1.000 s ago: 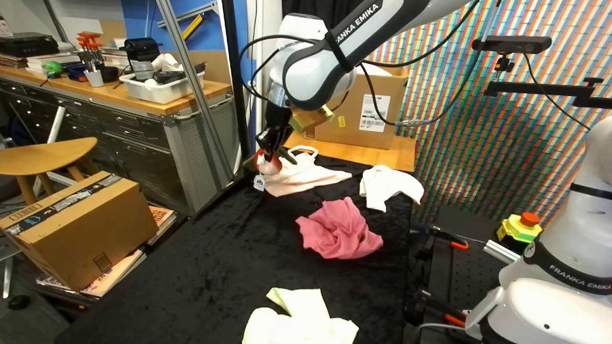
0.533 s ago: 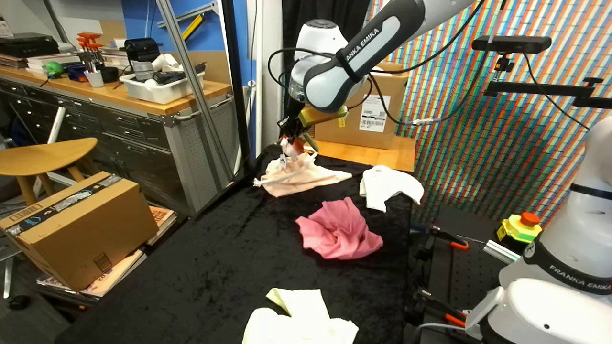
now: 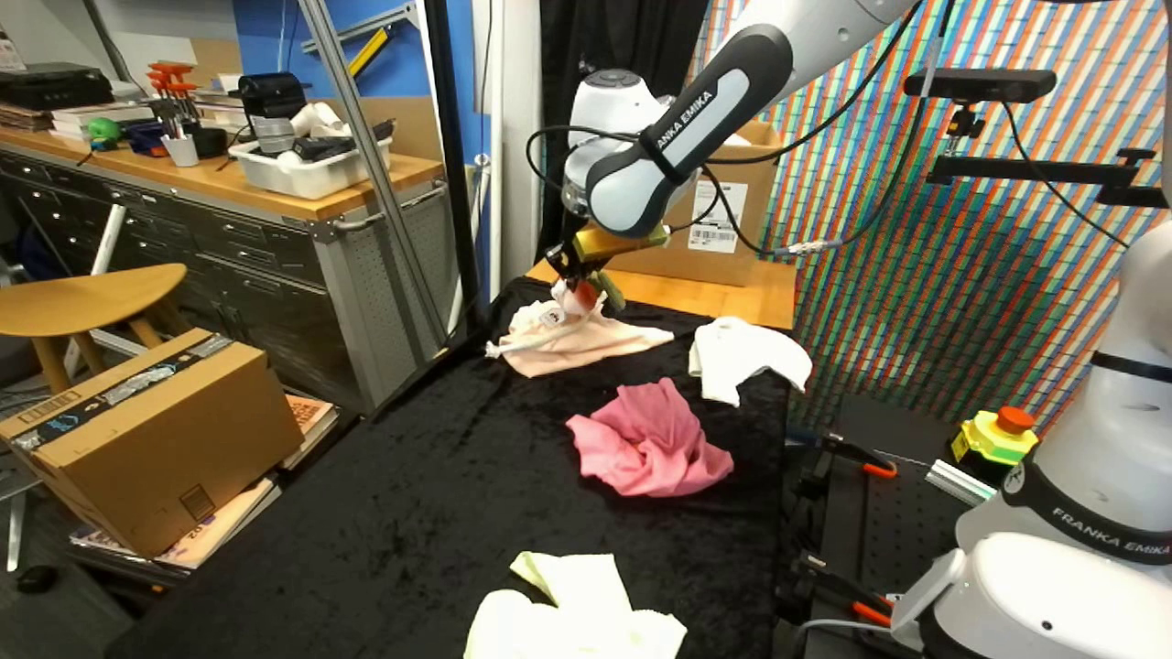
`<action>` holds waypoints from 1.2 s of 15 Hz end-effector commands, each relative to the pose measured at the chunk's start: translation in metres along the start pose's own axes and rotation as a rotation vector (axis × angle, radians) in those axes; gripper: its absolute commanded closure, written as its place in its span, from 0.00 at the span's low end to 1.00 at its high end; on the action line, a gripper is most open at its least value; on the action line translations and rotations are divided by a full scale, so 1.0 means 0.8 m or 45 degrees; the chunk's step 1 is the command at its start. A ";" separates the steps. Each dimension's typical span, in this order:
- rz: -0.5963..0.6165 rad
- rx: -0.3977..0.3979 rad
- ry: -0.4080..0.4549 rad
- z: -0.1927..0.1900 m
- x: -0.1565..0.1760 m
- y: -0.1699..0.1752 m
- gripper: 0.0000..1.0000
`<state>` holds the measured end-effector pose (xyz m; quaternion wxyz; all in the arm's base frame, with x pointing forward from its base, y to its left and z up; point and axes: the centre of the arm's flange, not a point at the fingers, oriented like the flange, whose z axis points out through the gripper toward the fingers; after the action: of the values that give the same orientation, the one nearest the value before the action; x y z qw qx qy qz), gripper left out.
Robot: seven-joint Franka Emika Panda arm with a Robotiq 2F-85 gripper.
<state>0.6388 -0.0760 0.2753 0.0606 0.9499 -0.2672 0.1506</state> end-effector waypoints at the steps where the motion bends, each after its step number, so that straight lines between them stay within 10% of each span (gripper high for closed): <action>1: 0.039 -0.011 0.003 -0.002 0.004 -0.011 0.60; 9: 0.061 0.002 -0.015 -0.013 0.000 -0.003 0.01; 18: 0.095 0.061 -0.033 -0.090 -0.040 0.072 0.00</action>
<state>0.6107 -0.0861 0.3073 0.0456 0.9414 -0.2983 0.1508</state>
